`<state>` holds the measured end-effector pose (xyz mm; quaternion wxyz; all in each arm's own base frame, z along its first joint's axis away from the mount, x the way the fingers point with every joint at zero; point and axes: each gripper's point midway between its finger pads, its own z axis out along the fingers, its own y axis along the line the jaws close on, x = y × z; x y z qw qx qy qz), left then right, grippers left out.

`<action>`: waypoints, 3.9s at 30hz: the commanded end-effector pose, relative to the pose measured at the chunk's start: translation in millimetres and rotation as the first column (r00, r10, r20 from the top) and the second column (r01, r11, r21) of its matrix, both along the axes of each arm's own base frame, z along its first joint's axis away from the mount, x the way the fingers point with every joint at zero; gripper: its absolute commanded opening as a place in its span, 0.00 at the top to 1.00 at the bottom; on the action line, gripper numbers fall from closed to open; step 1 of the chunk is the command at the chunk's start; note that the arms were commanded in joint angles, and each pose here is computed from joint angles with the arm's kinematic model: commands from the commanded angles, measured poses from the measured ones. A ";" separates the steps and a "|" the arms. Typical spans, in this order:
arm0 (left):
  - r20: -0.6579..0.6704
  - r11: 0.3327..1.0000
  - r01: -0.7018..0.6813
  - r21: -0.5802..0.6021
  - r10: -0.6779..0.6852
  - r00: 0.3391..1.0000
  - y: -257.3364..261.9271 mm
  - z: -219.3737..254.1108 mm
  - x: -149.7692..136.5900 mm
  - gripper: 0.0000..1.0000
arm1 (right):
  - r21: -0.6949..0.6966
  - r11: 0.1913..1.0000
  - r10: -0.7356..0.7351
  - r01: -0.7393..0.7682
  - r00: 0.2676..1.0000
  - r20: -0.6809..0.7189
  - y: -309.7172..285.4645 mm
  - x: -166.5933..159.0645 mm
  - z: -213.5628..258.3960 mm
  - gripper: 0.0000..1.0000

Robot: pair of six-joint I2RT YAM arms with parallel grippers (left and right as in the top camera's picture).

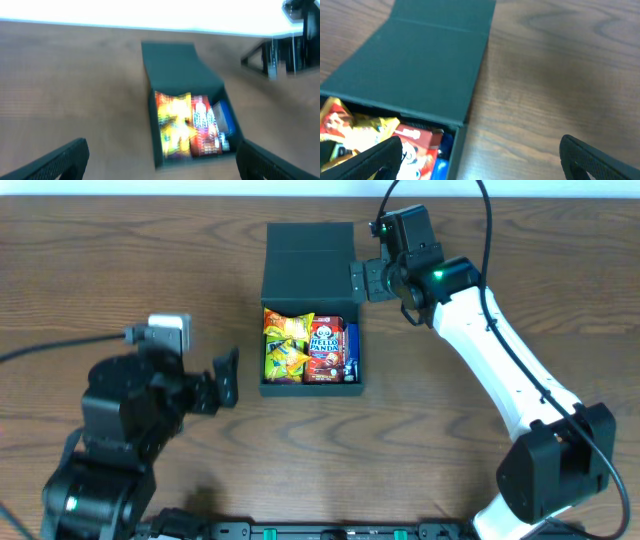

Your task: Pack container

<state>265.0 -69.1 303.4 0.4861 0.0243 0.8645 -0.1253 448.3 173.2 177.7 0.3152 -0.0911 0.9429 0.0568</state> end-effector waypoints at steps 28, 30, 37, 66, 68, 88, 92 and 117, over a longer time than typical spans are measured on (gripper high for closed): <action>-0.208 0.922 0.074 -0.381 -0.164 0.964 35.5 -131.9 250.5 0.52 | 0.093 0.980 -0.164 0.175 0.980 -0.113 -48.9 30.8 -49.5 0.75; -0.228 0.917 0.060 -0.395 -0.161 0.960 35.1 -137.9 258.1 0.69 | 0.125 0.971 -0.187 0.203 0.974 -0.131 -51.1 36.0 -57.9 0.88; -0.305 0.855 0.030 -0.518 -0.217 0.927 18.9 -169.5 272.4 0.94 | 0.278 0.935 -0.162 0.221 0.961 -0.223 -39.4 52.0 -98.9 0.99; -0.618 0.826 -0.124 -0.549 -0.301 0.726 -55.1 -273.6 259.0 0.94 | 0.583 0.785 0.012 0.210 0.935 -0.354 15.9 63.6 -162.6 0.99; -0.619 0.827 -0.119 -0.549 -0.307 0.723 -58.9 -273.8 257.9 0.94 | 0.603 0.772 0.025 0.202 0.938 -0.346 19.8 65.1 -160.0 0.99; -0.364 0.694 0.163 -0.701 -0.545 0.755 -80.4 -217.2 265.5 0.95 | 0.805 0.568 0.313 -0.169 0.949 -0.022 61.4 75.3 -88.9 0.99; -0.322 0.680 0.195 -0.706 -0.554 0.767 -73.1 -200.1 267.4 0.94 | 0.808 0.539 0.369 -0.238 0.929 0.027 63.8 69.4 -82.7 0.99; -0.249 0.729 0.359 -0.583 -0.581 0.775 -48.7 -136.2 234.3 0.94 | 0.871 0.311 0.527 -0.381 0.832 0.175 57.0 47.5 -34.1 0.99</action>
